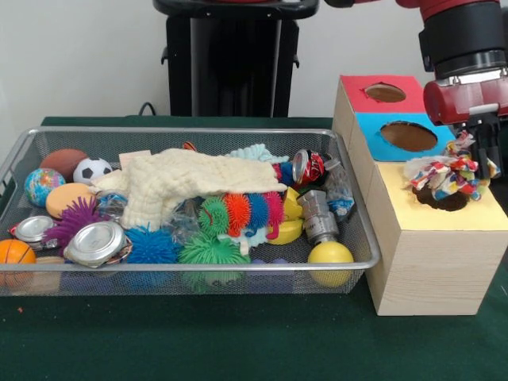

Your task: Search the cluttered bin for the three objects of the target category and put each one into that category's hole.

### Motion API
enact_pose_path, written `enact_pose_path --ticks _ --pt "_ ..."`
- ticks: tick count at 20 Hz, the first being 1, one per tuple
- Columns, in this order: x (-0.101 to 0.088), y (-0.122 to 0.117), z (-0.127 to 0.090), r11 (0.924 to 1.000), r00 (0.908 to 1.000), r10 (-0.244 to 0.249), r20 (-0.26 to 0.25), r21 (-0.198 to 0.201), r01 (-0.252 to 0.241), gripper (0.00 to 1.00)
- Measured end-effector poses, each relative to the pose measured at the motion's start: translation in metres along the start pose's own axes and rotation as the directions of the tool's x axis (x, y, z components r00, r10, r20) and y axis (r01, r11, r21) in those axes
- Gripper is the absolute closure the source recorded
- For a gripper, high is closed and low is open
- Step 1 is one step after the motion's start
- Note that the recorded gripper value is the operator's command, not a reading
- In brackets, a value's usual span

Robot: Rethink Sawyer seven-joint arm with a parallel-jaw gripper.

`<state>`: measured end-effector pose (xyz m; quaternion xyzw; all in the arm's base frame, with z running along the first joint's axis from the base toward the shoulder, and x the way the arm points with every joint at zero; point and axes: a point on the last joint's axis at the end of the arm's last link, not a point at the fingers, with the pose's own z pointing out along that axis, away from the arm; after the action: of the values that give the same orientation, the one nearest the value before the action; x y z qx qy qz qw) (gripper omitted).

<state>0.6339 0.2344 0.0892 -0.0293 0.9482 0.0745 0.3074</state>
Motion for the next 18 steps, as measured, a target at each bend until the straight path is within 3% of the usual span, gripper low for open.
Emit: enact_pose_path --ticks 8,18 --pt "-0.006 -0.01 -0.002 0.9998 0.9998 0.021 0.005 -0.001 -0.021 1.0" --pt "-0.042 -0.031 -0.02 0.9905 0.992 0.12 0.04 -0.072 -0.117 1.0"
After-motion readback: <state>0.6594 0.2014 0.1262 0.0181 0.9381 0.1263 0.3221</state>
